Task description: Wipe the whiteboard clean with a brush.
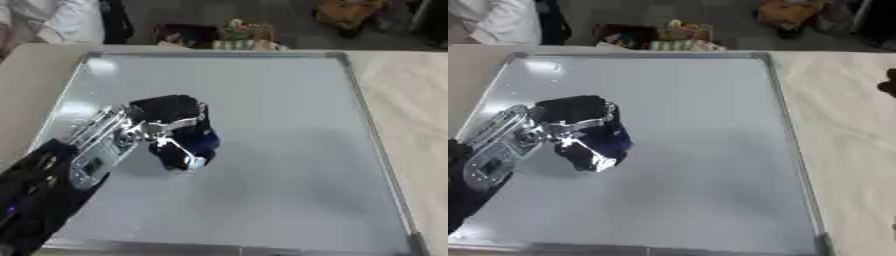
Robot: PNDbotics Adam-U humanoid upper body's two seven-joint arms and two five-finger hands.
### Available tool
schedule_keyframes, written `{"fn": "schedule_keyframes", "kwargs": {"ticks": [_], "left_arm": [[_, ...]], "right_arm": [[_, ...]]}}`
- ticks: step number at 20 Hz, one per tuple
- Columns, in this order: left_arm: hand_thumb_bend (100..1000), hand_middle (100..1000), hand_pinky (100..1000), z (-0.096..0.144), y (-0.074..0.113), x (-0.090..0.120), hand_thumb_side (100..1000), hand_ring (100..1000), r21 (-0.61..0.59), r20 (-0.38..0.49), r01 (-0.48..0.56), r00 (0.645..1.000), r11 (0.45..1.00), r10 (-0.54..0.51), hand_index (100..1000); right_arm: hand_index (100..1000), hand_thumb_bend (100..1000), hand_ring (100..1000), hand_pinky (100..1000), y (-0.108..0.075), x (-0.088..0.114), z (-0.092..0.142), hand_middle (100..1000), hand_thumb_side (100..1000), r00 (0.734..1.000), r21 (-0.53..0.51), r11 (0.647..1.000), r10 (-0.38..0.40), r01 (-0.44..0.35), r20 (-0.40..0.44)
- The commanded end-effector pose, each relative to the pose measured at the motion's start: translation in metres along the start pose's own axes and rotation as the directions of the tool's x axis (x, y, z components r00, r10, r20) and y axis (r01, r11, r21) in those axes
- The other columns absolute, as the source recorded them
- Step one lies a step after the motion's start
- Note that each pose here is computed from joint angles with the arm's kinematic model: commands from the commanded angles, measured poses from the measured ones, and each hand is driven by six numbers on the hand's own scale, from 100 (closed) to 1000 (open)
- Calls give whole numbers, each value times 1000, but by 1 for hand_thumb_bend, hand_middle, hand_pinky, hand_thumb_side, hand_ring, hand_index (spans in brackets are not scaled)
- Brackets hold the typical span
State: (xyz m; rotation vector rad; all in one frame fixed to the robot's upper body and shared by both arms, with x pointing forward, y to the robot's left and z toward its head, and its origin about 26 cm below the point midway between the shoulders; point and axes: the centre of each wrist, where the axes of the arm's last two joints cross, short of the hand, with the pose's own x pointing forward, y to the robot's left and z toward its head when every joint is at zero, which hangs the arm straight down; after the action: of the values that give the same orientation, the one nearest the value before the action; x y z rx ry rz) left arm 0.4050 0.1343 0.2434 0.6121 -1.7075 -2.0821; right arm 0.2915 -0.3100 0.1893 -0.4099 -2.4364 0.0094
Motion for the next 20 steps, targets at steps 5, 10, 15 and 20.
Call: {"fn": "schedule_keyframes", "kwargs": {"ticks": [5,10,15,20], "left_arm": [[100,170,286,11,19,31,245,363,-28,118,70,991,997,-67,491],[100,172,288,13,20,41,245,364,-55,150,65,987,996,-56,489],[100,174,291,11,13,42,245,366,-79,166,74,984,994,-60,485],[100,179,297,7,3,41,244,371,-97,183,80,981,992,-62,478]], "right_arm": [[915,105,855,879,-2,5,-5,579,1000,1000,8,1000,5,-5,24],[915,104,855,878,-2,5,-4,579,1000,1000,7,1000,4,-4,25],[914,105,855,878,-1,5,-4,579,1000,1000,5,1000,3,-3,25],[914,107,855,878,-1,5,-4,578,1000,1000,5,1000,2,-2,25]]}}
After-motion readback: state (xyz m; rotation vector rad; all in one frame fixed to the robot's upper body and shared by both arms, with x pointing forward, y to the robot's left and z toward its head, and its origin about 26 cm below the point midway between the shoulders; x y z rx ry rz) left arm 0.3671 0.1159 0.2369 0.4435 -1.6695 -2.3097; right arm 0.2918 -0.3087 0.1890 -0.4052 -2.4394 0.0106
